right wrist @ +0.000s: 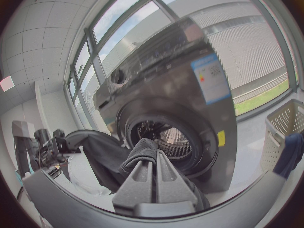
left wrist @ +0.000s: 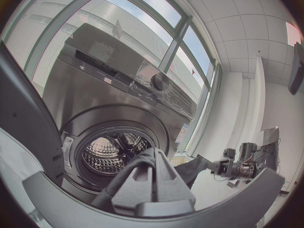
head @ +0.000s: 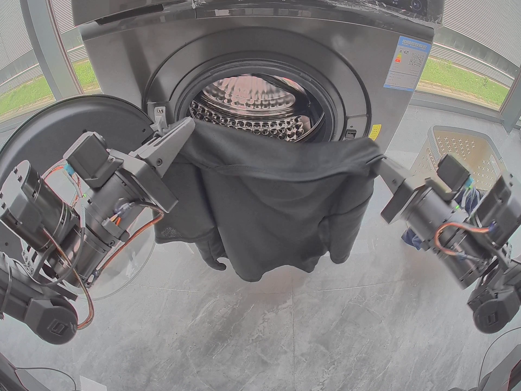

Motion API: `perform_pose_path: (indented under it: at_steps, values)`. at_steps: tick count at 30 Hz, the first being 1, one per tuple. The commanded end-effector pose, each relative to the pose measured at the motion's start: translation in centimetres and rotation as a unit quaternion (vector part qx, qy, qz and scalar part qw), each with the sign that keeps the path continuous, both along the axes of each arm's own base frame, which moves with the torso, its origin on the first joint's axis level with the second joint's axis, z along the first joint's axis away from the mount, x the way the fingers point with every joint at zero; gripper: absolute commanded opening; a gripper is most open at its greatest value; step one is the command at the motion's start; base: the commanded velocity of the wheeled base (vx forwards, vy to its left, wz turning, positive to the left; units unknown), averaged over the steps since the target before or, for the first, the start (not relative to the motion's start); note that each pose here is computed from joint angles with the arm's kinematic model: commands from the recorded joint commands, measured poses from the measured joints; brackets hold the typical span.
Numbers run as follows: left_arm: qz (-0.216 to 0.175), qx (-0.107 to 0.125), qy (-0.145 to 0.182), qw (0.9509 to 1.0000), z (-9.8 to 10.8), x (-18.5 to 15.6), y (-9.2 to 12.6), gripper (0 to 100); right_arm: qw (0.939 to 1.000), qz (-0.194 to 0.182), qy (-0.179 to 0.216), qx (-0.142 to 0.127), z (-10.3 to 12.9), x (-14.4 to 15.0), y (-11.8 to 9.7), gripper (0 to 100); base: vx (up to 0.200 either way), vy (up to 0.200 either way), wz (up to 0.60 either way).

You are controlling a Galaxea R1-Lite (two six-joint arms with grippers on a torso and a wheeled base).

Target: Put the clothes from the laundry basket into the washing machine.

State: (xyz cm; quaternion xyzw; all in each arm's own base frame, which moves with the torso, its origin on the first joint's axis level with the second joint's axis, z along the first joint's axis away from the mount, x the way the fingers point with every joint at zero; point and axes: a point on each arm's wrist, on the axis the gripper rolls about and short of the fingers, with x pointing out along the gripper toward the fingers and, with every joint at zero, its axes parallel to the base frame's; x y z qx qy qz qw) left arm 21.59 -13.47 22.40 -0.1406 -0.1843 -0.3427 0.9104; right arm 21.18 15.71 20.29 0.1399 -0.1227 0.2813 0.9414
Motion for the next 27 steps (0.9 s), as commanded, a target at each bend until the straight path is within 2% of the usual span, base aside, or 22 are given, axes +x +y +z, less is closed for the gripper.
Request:
perform_pose_path:
  at_steps: [1,5,6,11,14,20,22,27]
  values:
    - [-0.018,0.005,0.008,0.9998,-0.6,0.5,-1.5,0,0.9952,0.052,0.068,-0.047,-5.0,1.5,4.9,0,0.000,0.000,0.00]
    - [-0.031,0.001,0.001,0.9995,-0.2,-0.2,-1.8,0,0.9873,0.078,0.106,-0.088,-8.7,1.5,7.4,0,0.000,0.000,0.00]
    - [-0.034,0.000,-0.001,0.9994,0.0,-0.3,-1.9,0,0.9854,0.083,0.114,-0.096,-9.4,1.4,7.8,100,0.000,0.000,0.00]
    - [-0.062,0.005,-0.004,0.9980,0.0,-1.3,-2.5,0,0.9732,0.095,0.148,-0.148,-13.4,1.8,9.1,100,0.000,0.000,0.00]
    - [-0.089,0.012,-0.008,0.9960,0.0,-2.5,-2.5,0,0.9698,0.099,0.152,-0.163,-14.8,2.7,9.5,100,0.000,0.000,0.00]
    - [-0.102,0.012,-0.014,0.9946,0.2,-2.9,-2.4,0,0.9695,0.091,0.149,-0.172,-15.9,4.2,10.0,100,0.000,0.000,0.00]
    - [-0.103,0.012,-0.014,0.9946,0.2,-3.0,-2.4,0,0.9722,0.085,0.140,-0.167,-16.7,5.8,10.6,100,0.000,0.000,0.00]
    - [-0.106,0.006,-0.019,0.9941,0.5,-3.3,-2.3,0,0.9783,0.079,0.118,-0.150,-16.4,7.6,11.7,100,0.000,0.000,0.00]
